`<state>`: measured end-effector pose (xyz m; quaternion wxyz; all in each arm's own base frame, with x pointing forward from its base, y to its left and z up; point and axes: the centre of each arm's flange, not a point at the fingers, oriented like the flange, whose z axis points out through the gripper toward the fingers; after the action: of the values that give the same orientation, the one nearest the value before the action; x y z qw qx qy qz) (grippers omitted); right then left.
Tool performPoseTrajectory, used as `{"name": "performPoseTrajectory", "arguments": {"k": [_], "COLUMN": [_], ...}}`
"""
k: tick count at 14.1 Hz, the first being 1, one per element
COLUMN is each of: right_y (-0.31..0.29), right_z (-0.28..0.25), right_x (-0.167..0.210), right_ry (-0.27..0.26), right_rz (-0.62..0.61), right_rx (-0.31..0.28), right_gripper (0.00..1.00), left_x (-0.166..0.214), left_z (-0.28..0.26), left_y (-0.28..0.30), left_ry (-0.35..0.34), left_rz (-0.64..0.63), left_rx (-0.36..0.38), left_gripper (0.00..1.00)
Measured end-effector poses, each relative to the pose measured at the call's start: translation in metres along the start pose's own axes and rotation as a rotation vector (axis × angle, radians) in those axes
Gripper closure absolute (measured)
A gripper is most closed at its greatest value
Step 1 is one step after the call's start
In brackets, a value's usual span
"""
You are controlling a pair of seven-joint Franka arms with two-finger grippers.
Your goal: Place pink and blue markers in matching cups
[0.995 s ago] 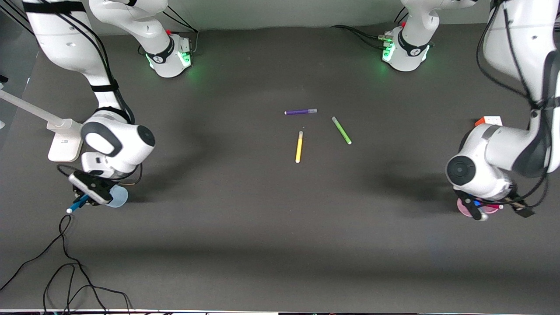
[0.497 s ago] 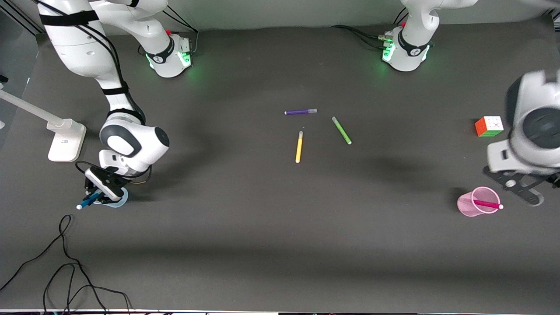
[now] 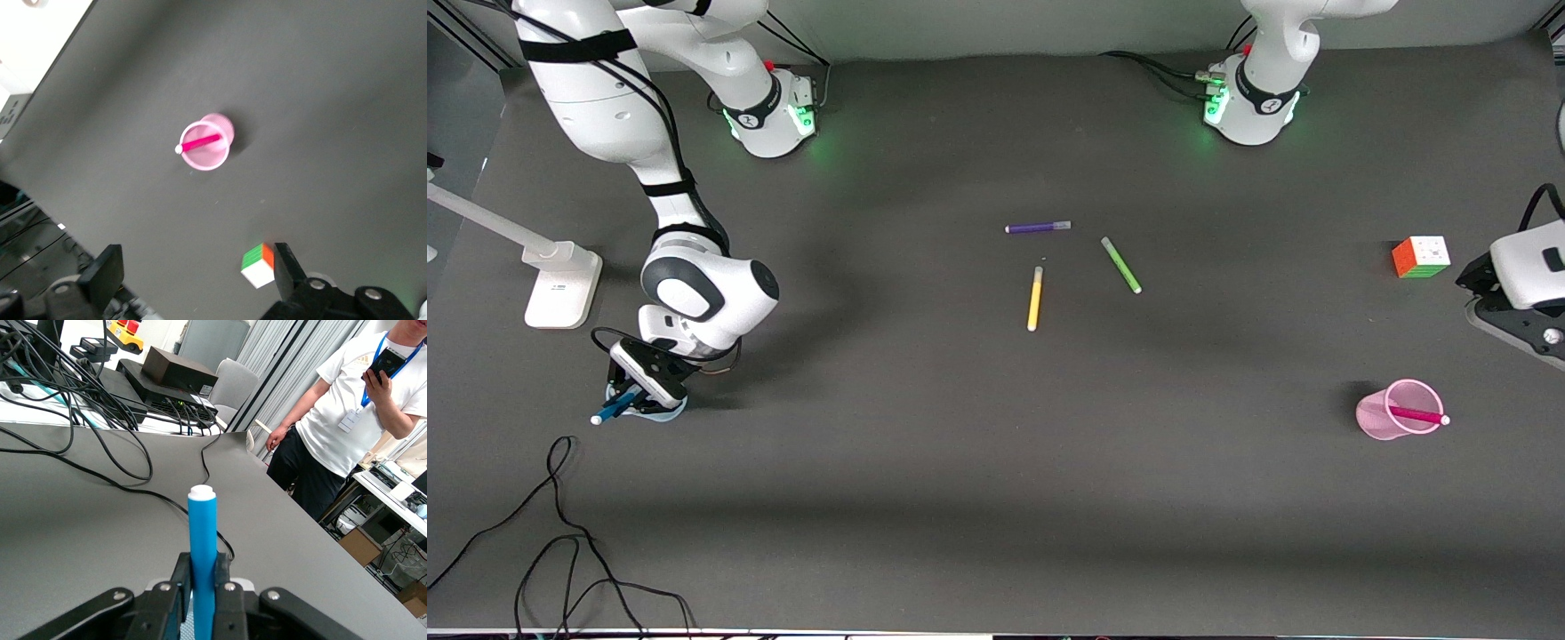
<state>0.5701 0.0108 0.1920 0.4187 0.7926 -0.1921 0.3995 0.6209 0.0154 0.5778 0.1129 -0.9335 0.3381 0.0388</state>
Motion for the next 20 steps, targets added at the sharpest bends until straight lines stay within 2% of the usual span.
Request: {"name": "performPoseTrajectory", "arguments": {"k": [1, 3, 5, 8, 9, 12, 13, 14, 17, 20], "right_y": [0.0, 0.0, 0.001, 0.002, 0.002, 0.003, 0.002, 0.002, 0.008, 0.024], "right_z": [0.0, 0.0, 0.002, 0.003, 0.004, 0.004, 0.002, -0.001, -0.016, -0.036], "right_x": [0.0, 0.002, 0.003, 0.003, 0.004, 0.014, 0.02, 0.03, 0.083, 0.135], "right_ry": [0.004, 0.032, 0.047, 0.054, 0.055, 0.052, 0.022, -0.033, -0.226, -0.38], "right_rz": [-0.002, -0.021, -0.031, -0.069, -0.101, -0.225, -0.253, -0.283, -0.347, -0.379], "right_rx": [0.002, 0.01, 0.011, 0.008, 0.006, 0.012, 0.037, 0.067, 0.129, 0.25], "right_gripper": [0.8, 0.6, 0.36, 0.05, 0.0, 0.0, 0.0, 0.0, 0.0, 0.0], "left_x": [0.002, 0.003, 0.002, 0.001, 0.001, 0.007, 0.008, 0.009, 0.013, 0.012], "left_z": [-0.003, -0.007, -0.012, -0.023, -0.026, -0.032, -0.033, -0.032, -0.032, -0.031], "left_y": [0.002, 0.006, 0.01, 0.017, 0.021, 0.033, 0.036, 0.038, 0.041, 0.04], "left_ry": [0.026, 0.04, 0.027, -0.004, -0.019, -0.039, -0.047, -0.058, -0.066, -0.07], "left_rz": [-0.026, -0.108, -0.187, -0.273, -0.305, -0.387, -0.419, -0.44, -0.452, -0.454], "left_rx": [-0.028, -0.082, -0.124, -0.158, -0.167, -0.207, -0.226, -0.237, -0.243, -0.245], "left_gripper": [0.0, 0.0, 0.0, 0.0, 0.0, 0.0, 0.0, 0.0, 0.0, 0.0]}}
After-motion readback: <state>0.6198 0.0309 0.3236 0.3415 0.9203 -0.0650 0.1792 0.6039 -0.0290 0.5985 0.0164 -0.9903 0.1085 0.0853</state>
